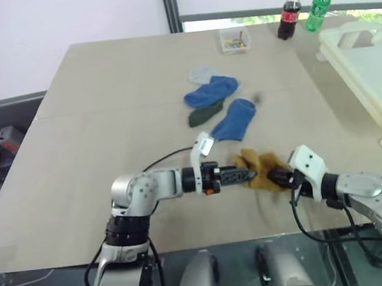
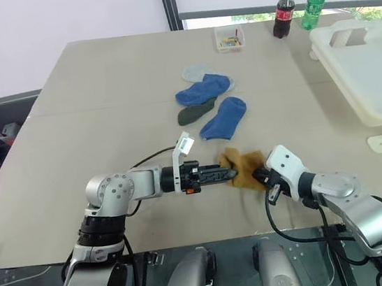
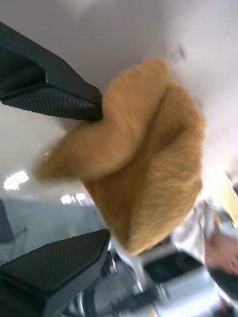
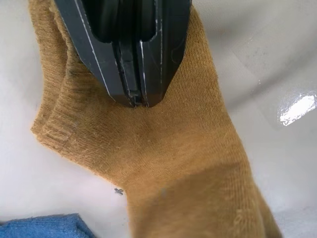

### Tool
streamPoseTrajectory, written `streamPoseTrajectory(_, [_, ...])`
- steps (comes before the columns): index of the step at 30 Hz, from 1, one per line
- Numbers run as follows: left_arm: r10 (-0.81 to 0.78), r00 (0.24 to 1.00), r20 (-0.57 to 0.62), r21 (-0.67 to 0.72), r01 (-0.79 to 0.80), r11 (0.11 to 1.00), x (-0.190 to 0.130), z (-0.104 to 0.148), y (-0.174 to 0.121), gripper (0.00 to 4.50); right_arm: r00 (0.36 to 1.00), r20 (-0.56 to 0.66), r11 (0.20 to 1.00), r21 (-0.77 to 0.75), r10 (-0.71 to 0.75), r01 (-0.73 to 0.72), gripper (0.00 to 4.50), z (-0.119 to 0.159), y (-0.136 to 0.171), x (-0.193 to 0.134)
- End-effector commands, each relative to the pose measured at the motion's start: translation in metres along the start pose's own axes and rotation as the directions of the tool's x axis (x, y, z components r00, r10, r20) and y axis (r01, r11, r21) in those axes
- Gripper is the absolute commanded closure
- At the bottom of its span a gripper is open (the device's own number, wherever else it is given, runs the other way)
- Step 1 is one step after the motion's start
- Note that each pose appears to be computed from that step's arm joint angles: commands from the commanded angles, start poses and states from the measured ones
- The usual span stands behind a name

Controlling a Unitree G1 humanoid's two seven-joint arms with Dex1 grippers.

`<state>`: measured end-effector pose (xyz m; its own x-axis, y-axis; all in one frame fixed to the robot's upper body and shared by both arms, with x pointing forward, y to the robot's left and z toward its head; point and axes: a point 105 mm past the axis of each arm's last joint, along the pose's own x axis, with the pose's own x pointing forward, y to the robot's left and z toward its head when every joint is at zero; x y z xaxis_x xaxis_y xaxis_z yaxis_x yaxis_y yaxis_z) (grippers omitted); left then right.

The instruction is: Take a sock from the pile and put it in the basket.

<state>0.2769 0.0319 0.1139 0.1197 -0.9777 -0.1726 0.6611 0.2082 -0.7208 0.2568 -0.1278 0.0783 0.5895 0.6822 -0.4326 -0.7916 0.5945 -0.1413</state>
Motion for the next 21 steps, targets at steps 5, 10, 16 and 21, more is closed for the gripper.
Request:
streamPoseTrajectory(5, [-0.105,0.994,0.001,-0.015,0.105,0.994,0.016,0.004,-0.011,0.82,0.999,-0.042,1.000,0.028,0.010,-0.009,4.36,-0.009,0.003,-0.002])
streamPoseTrajectory(10, [-0.170,0.985,0.012,-0.010,0.170,0.985,0.034,0.008,-0.016,0.82,0.999,-0.043,1.000,0.028,0.008,-0.006,4.36,-0.008,0.003,-0.003])
streamPoseTrajectory(16, [-0.218,0.975,0.035,-0.028,0.219,0.975,0.054,0.012,-0.020,0.82,0.999,-0.040,1.000,0.024,0.005,-0.004,4.36,-0.005,0.004,-0.004])
streamPoseTrajectory(21, [-0.085,0.996,-0.003,-0.059,0.085,0.995,0.074,0.001,0.007,0.82,1.000,-0.029,1.000,-0.004,-0.005,0.005,4.36,-0.001,0.003,-0.007])
